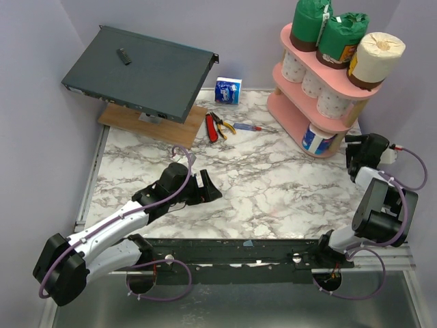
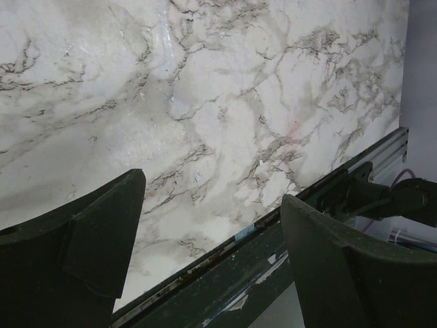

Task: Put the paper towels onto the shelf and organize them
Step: Adjust the shelf at the center of the board.

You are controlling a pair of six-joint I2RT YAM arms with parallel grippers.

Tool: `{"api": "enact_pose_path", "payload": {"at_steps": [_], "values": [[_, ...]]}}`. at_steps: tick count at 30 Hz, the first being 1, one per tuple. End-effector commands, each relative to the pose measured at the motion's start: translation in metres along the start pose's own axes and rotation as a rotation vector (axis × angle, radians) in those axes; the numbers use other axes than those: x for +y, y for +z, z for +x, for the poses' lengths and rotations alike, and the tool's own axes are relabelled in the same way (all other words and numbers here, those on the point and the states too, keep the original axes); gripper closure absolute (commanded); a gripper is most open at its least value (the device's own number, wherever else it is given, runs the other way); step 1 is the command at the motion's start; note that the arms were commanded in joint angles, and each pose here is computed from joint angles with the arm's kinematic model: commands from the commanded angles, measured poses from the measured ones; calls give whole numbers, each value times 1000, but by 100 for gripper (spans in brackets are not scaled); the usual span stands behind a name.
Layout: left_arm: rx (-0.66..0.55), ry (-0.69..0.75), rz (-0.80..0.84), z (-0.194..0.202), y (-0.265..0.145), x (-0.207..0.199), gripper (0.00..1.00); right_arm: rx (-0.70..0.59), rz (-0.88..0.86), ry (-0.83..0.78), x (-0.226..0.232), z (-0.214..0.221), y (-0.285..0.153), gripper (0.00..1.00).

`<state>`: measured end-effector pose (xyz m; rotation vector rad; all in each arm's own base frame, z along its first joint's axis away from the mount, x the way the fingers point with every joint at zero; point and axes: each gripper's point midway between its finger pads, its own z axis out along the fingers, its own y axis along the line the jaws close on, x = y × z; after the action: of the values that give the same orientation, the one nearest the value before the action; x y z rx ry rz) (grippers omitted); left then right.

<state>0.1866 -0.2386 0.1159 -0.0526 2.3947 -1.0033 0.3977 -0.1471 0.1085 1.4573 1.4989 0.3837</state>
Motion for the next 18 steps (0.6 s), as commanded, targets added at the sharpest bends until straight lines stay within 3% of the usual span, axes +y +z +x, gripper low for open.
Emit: {"api": "enact_pose_path", "payload": {"at_steps": [1, 18], "values": [[0, 2, 36, 0, -3, -6, 16, 174, -110, -67, 20, 45, -12, 25], [17, -14, 48, 2, 1, -8, 16, 230, -168, -177, 22, 77, -46, 25]]}}
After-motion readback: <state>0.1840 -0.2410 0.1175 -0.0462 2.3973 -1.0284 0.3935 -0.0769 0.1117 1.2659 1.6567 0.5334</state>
